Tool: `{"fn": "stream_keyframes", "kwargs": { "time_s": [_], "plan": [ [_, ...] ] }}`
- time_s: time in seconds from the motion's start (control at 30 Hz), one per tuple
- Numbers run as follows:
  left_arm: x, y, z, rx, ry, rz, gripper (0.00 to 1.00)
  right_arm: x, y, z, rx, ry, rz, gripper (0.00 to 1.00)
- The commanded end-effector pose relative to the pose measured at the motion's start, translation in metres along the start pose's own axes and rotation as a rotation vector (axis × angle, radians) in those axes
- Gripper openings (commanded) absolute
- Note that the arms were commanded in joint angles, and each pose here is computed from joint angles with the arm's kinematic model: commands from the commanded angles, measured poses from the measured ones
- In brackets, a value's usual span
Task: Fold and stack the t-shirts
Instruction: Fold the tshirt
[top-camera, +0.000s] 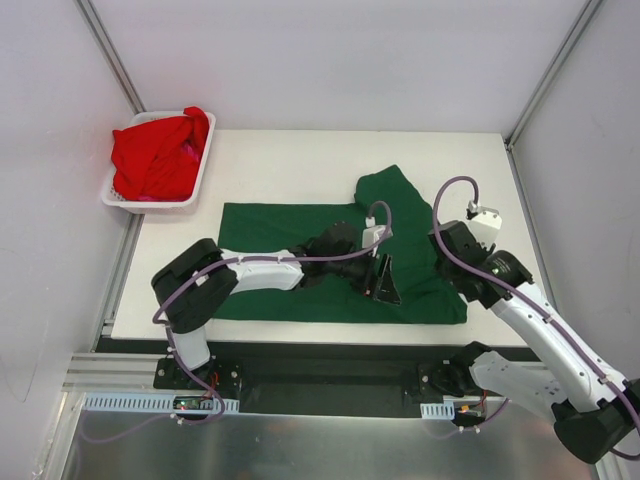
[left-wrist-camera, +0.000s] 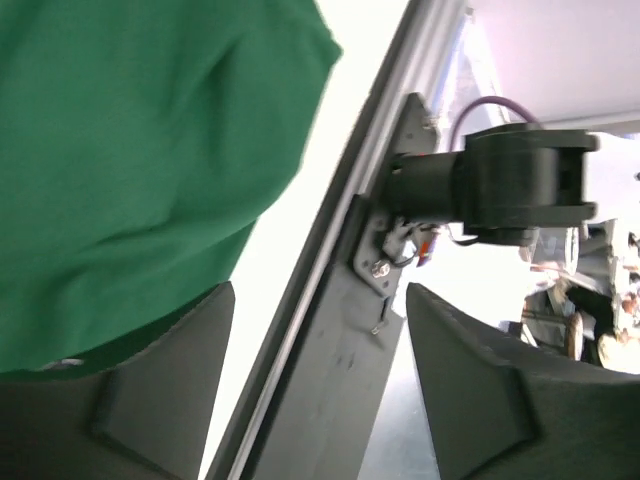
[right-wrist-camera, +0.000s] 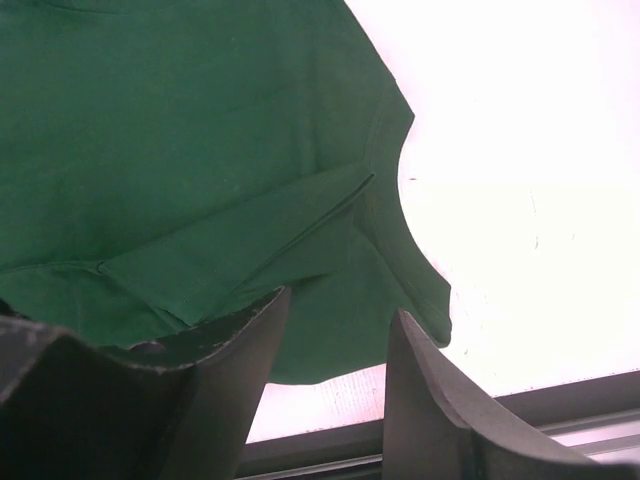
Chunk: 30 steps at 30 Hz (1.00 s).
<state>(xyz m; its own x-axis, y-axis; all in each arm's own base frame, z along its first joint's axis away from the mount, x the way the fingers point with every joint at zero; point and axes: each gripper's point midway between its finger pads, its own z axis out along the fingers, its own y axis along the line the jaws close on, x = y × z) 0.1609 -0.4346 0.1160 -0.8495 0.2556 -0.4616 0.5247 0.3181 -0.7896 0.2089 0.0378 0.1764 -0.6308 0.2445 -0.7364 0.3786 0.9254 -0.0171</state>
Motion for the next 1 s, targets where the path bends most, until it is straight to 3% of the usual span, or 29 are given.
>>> {"fn": "stream_keyframes", "kwargs": {
  "time_s": [0.0, 0.13, 0.37, 0.8, 0.97],
  "plan": [
    [-0.011, -0.029, 0.023, 0.118, -0.018, 0.042, 0.64, -0.004, -0.012, -0.007, 0.019, -0.022, 0.020, 0.48],
    [-0.011, -0.023, 0.030, 0.095, -0.021, 0.059, 0.61, -0.006, -0.015, -0.009, 0.022, -0.028, 0.017, 0.48],
    [-0.005, 0.015, 0.031, -0.084, -0.017, 0.100, 0.58, -0.003, -0.013, -0.007, 0.019, -0.016, 0.007, 0.48],
    [-0.018, 0.058, 0.032, -0.423, -0.018, 0.419, 0.56, 0.007, -0.013, -0.003, 0.008, 0.007, -0.009, 0.48],
    [-0.010, 0.070, 0.034, -0.525, 0.034, 0.528, 0.56, 0.009, -0.011, -0.001, 0.007, 0.016, -0.011, 0.48]
  ]
}}
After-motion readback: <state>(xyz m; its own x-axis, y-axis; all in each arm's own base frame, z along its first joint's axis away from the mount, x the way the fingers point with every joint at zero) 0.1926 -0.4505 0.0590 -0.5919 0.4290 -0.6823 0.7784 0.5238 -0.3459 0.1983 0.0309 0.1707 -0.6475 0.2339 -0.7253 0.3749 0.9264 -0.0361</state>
